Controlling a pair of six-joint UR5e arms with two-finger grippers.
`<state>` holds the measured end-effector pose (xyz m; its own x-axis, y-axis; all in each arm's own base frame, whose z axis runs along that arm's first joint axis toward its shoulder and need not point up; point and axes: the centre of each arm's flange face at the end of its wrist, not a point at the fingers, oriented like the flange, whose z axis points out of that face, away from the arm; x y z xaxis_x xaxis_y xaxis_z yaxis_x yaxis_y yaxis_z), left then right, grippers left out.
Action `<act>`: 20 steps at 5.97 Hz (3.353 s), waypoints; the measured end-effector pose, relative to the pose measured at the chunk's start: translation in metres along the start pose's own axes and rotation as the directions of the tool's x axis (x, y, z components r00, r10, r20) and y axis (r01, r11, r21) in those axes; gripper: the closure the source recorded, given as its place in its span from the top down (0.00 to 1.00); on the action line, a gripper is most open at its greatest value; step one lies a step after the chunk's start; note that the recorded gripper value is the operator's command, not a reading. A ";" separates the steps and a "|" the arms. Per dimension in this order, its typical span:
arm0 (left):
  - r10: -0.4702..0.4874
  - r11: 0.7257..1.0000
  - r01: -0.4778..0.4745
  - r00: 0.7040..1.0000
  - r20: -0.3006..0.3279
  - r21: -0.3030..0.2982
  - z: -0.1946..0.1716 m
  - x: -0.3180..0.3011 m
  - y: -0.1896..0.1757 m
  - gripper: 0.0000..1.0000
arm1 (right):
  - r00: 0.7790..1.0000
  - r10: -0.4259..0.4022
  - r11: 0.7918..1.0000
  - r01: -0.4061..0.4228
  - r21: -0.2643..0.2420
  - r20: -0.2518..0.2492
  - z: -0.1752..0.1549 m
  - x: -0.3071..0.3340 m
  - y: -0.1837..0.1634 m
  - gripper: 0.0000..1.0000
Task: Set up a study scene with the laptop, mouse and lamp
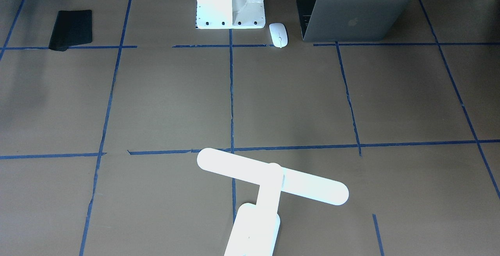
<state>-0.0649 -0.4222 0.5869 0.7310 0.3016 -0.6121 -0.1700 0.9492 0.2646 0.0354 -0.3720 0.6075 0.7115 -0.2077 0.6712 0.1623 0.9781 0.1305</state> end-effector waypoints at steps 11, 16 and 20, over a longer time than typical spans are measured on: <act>0.775 0.627 -0.683 0.592 -0.220 0.374 0.004 0.288 -0.044 1.00 | 1.000 -0.011 1.000 0.011 0.003 0.005 0.002 -0.002 -0.001 1.00; 0.850 0.517 -0.755 0.398 -0.345 0.403 0.005 0.356 0.044 0.99 | 1.000 -0.008 1.000 0.008 0.000 0.021 0.004 -0.002 -0.001 1.00; 0.844 0.517 -0.766 0.382 -0.377 0.382 0.033 0.390 0.073 0.72 | 1.000 -0.003 1.000 0.004 -0.005 0.023 0.006 0.000 0.000 1.00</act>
<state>0.2296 -0.2384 0.3916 -0.1137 0.9499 -0.2912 -0.3952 0.2256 0.8904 0.0310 -0.3718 0.6119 0.6953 -0.2106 0.6872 0.1683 0.9772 0.1292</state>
